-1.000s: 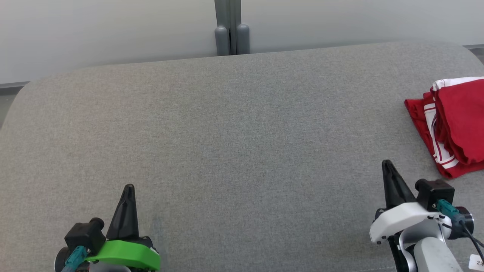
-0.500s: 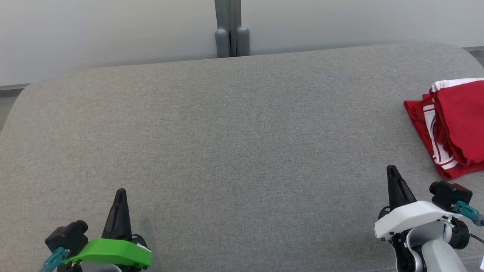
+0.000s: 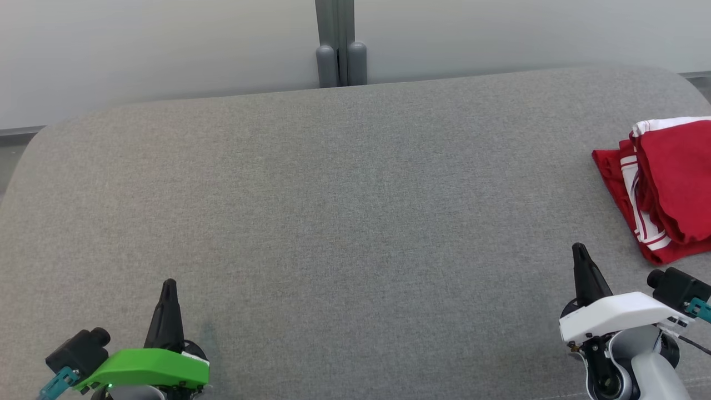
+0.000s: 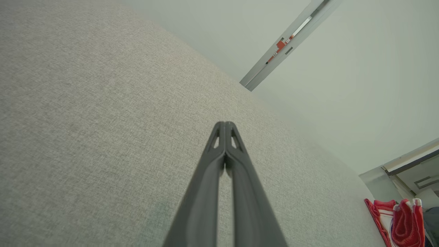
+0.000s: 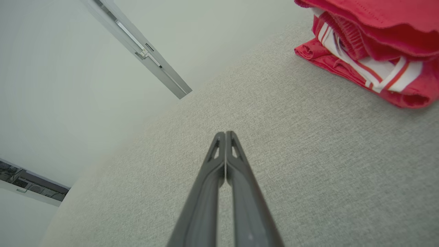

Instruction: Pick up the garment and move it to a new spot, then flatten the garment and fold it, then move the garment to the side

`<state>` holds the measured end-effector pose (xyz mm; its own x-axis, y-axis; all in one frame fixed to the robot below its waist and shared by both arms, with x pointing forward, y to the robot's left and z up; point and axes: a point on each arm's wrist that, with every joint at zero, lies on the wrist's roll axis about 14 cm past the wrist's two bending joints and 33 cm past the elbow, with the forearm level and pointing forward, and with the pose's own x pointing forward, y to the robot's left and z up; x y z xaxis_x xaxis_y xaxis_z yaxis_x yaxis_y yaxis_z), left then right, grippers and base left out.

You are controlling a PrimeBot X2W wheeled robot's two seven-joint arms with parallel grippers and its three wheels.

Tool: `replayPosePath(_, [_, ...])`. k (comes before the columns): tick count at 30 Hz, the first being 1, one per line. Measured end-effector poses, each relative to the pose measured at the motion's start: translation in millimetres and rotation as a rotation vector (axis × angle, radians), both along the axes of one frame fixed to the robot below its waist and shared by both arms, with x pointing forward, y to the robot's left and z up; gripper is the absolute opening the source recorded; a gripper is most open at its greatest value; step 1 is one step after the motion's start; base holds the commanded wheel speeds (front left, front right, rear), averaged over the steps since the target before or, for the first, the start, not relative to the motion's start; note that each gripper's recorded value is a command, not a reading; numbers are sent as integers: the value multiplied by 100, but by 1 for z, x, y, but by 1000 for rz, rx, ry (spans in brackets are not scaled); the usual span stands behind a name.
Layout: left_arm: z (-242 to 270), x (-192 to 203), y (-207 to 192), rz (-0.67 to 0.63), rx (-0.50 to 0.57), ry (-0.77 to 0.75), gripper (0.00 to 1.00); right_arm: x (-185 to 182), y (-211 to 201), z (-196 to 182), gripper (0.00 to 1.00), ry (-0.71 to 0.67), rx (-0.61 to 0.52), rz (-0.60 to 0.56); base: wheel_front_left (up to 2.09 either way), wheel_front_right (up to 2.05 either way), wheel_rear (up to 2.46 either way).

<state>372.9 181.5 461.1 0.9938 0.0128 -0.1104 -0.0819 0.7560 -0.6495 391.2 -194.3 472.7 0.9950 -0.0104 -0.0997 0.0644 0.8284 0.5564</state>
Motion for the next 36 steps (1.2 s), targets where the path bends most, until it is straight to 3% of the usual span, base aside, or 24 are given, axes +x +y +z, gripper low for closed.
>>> replayPosePath(36, [12,7,10,55,-403,-8,0,0,-4,10,0,-20,461,-51,0,0,0])
